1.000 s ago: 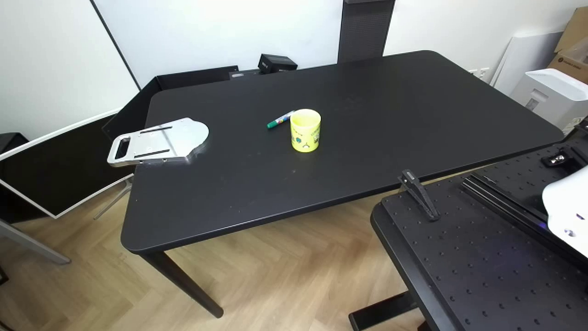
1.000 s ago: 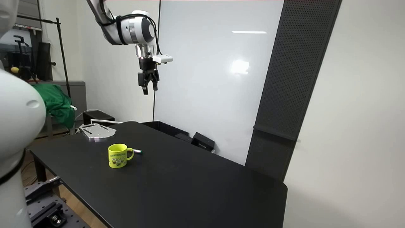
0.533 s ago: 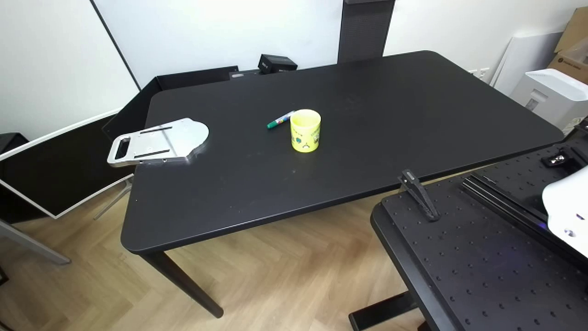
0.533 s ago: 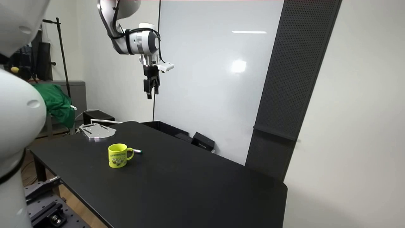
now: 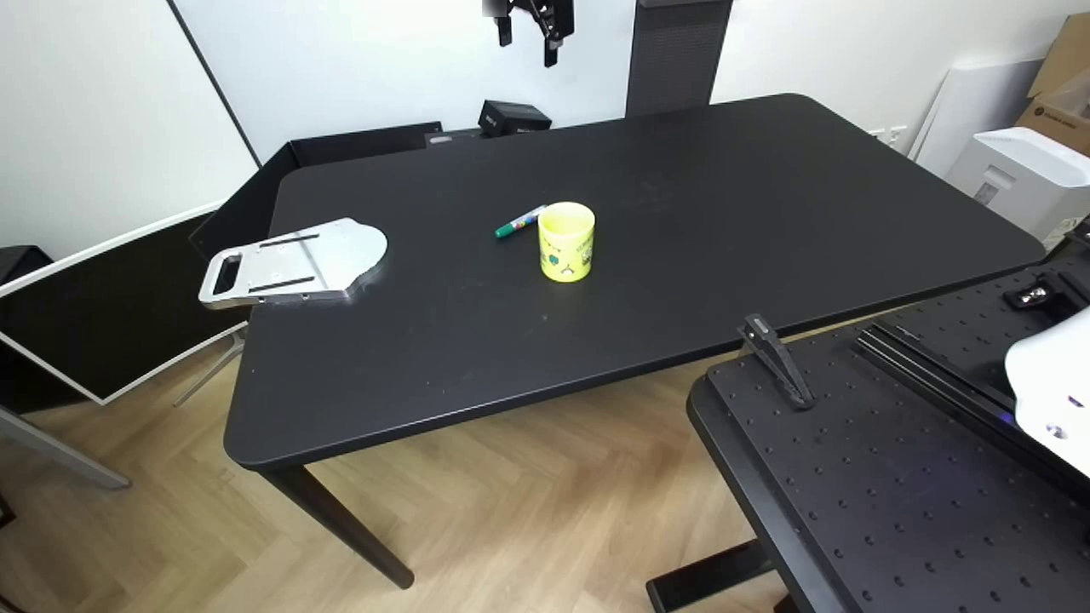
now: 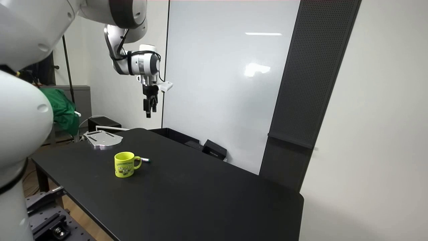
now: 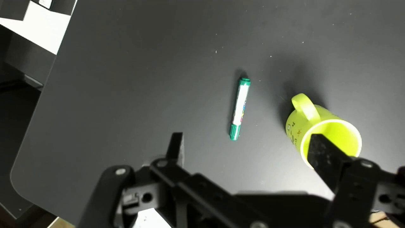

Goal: Put the marker in the mug

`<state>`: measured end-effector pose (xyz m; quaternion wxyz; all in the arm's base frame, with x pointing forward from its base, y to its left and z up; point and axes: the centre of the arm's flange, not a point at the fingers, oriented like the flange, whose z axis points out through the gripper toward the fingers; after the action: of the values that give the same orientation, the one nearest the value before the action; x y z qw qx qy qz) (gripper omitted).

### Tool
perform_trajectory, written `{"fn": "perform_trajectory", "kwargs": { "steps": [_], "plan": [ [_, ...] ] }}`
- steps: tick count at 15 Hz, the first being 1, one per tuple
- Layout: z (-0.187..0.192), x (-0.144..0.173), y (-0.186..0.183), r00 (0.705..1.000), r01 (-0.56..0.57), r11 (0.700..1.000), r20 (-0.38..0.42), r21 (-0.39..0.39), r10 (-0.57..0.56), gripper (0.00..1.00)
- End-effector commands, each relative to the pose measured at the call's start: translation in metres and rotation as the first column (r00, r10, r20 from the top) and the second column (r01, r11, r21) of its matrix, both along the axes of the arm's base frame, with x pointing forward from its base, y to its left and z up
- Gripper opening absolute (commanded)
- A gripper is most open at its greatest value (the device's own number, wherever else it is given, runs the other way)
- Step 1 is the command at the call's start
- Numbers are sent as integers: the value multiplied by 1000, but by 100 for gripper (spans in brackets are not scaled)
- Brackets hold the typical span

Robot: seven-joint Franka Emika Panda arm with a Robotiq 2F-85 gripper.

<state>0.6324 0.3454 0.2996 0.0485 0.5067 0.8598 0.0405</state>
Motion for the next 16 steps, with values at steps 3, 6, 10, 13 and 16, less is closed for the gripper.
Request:
{"fn": "perform_trajectory", "kwargs": {
  "steps": [3, 6, 10, 13, 16],
  "plan": [
    [-26, 3, 5, 1000, -18, 1000, -18, -1, 18, 100],
    [-26, 6, 6, 1000, -21, 1000, -15, 3, 21, 100],
    [-30, 11, 8, 1000, -23, 1000, -13, 11, 23, 100],
    [-55, 17, 12, 1000, -22, 1000, -8, 18, 22, 100],
    [-83, 22, 15, 1000, -24, 999, 11, 41, 24, 100]
  ]
}}
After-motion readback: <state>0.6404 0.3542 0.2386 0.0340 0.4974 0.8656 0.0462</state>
